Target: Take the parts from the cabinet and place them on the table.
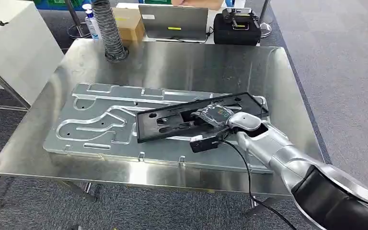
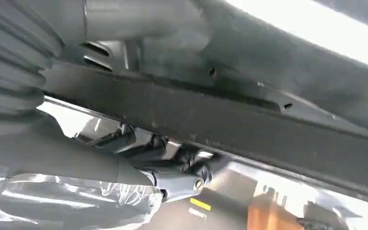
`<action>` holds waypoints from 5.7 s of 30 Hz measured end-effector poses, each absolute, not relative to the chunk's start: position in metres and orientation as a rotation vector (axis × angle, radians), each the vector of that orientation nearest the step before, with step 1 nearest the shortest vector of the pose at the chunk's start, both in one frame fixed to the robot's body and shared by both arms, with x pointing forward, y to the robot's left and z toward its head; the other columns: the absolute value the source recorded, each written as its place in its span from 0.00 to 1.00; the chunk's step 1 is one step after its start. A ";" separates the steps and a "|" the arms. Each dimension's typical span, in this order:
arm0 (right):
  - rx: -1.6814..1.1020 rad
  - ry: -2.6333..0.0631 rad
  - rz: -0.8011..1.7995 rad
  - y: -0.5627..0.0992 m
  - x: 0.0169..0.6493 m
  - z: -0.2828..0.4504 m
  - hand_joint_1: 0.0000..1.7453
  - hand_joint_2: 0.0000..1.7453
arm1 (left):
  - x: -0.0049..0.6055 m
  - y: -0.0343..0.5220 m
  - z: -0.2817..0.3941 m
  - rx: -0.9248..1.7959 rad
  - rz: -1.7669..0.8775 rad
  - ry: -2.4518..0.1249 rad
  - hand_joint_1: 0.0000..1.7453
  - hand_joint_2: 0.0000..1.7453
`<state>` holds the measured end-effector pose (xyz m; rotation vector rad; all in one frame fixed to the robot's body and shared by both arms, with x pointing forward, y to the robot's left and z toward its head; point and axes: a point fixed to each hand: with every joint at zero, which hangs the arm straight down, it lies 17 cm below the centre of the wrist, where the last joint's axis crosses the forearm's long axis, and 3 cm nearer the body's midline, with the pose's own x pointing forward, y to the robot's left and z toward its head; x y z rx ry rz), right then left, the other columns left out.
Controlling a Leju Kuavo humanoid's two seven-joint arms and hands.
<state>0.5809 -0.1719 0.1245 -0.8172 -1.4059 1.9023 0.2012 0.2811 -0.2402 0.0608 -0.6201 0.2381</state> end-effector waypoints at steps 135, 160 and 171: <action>-0.032 -0.081 -0.086 -0.272 0.054 -0.283 0.00 0.00 | 0.134 0.300 -0.255 -0.041 0.320 -0.514 0.00 0.00; -0.049 -0.132 -0.102 -0.278 0.063 -0.282 0.00 0.00 | 0.135 0.293 -0.255 -0.043 0.311 -0.514 0.00 0.00; -0.044 -0.080 -0.100 -0.271 0.050 -0.283 0.00 1.00 | 0.129 0.297 -0.258 -0.015 0.313 -0.493 0.00 0.00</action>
